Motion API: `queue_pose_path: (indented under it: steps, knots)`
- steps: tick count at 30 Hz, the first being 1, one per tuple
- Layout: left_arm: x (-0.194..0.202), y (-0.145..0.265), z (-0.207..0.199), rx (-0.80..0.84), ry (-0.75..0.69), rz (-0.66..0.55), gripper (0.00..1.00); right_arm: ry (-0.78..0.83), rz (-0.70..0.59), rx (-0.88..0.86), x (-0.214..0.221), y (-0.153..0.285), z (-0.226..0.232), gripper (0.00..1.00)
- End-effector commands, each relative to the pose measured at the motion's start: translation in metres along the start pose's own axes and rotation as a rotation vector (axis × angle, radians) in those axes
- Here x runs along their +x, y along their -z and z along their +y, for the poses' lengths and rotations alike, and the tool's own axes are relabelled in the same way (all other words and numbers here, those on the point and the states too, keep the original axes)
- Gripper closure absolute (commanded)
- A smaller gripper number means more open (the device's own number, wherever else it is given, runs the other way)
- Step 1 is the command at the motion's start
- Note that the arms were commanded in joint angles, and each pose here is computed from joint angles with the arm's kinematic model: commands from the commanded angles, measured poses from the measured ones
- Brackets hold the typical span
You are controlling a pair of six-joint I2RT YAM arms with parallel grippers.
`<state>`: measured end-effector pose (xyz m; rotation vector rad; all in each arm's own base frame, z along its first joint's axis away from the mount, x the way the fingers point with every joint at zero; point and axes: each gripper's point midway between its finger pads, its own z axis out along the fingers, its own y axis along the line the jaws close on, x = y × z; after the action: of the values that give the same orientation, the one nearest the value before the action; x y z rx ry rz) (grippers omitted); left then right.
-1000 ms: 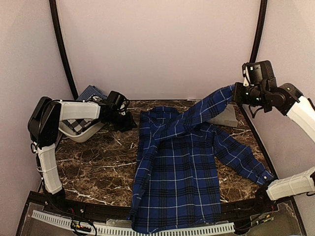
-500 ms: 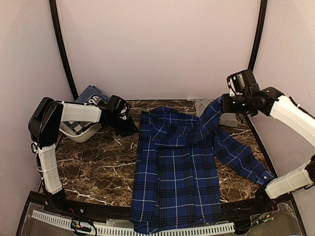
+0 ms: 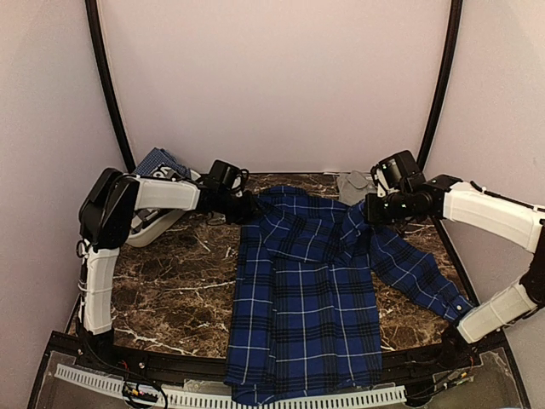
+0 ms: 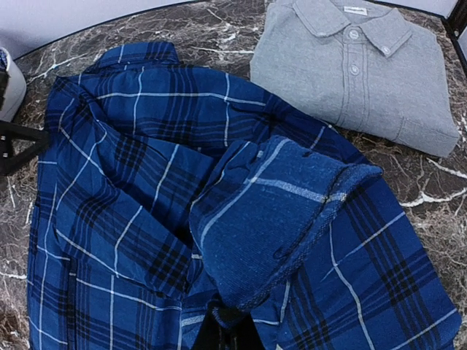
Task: Fold and stack the long sleeve shirts
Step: Move the 1/3-folded shirt to the center of the board.
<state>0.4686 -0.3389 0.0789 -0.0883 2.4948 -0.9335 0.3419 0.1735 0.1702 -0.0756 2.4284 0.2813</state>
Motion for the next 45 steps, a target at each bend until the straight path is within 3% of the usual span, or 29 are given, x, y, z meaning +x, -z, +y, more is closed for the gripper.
queue_pose_path:
  steps: [1,13,19,26,33,37,42,45]
  knots:
    - [0.003,-0.03,0.003,0.008,0.044,0.02,0.71,0.011,-0.07,-0.082,-0.021,0.004,0.022,1.0]
    - [-0.036,-0.079,0.073,-0.185,0.124,0.005,0.71,0.074,-0.133,-0.123,-0.047,0.012,0.043,1.0]
    - [-0.072,-0.093,0.094,-0.173,0.171,-0.003,0.71,0.105,-0.144,-0.106,-0.061,0.004,0.048,1.0]
    - [-0.118,-0.074,0.061,-0.054,0.137,-0.086,0.69,0.163,-0.171,-0.18,-0.08,0.007,0.073,1.0]
    - [-0.155,-0.008,-0.012,0.066,0.004,-0.166,0.57,0.281,-0.151,-0.253,-0.061,0.005,0.118,1.0]
    - [-0.158,0.024,-0.035,0.097,-0.036,-0.174,0.55,0.385,-0.141,-0.331,-0.041,0.009,0.159,1.0]
    - [-0.147,0.06,-0.053,0.131,-0.076,-0.17,0.6,0.494,-0.128,-0.402,-0.008,0.017,0.206,1.0]
    - [-0.123,0.056,-0.044,0.14,-0.065,-0.112,0.64,0.497,-0.127,-0.382,0.003,0.02,0.216,1.0]
